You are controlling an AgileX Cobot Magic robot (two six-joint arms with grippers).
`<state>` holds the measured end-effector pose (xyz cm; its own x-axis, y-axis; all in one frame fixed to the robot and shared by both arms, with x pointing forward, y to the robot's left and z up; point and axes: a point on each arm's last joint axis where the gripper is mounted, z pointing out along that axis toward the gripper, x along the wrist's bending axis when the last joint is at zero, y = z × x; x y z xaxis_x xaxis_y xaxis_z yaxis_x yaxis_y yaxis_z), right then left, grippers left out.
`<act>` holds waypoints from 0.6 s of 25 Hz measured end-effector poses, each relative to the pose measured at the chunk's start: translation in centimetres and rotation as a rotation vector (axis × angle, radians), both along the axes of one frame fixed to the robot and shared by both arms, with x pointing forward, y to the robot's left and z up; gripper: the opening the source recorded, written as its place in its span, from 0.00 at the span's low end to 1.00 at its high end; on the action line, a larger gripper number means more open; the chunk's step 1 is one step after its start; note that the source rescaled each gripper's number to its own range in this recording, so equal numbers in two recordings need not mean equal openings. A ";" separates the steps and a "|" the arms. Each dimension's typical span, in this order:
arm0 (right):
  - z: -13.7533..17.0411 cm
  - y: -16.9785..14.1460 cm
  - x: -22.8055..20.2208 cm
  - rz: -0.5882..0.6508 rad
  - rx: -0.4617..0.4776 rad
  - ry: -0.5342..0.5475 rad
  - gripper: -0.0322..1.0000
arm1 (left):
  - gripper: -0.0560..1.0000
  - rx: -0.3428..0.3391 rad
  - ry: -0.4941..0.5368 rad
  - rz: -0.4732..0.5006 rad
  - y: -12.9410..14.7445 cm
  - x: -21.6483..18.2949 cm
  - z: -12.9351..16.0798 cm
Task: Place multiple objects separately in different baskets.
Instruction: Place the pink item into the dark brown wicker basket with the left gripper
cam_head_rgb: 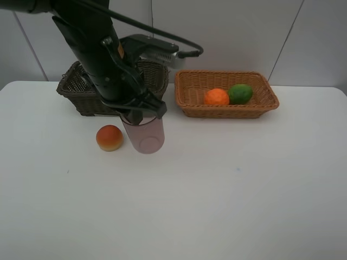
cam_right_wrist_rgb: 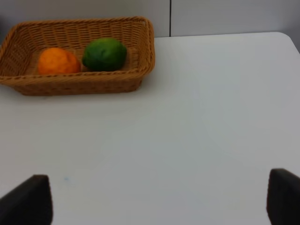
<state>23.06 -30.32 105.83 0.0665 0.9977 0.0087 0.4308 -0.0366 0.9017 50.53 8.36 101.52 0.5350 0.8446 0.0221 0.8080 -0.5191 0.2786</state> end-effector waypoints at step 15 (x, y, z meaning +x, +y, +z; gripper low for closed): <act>0.0 0.0 0.0 0.000 0.000 0.000 0.97 | 0.05 -0.028 -0.018 0.186 5.0 3.6 0.9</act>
<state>23.06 -30.32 105.83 0.0665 0.9977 0.0087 0.4308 -0.0366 0.9017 54.10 13.31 102.39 0.3693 0.9293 0.0052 0.8841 -0.3531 0.3062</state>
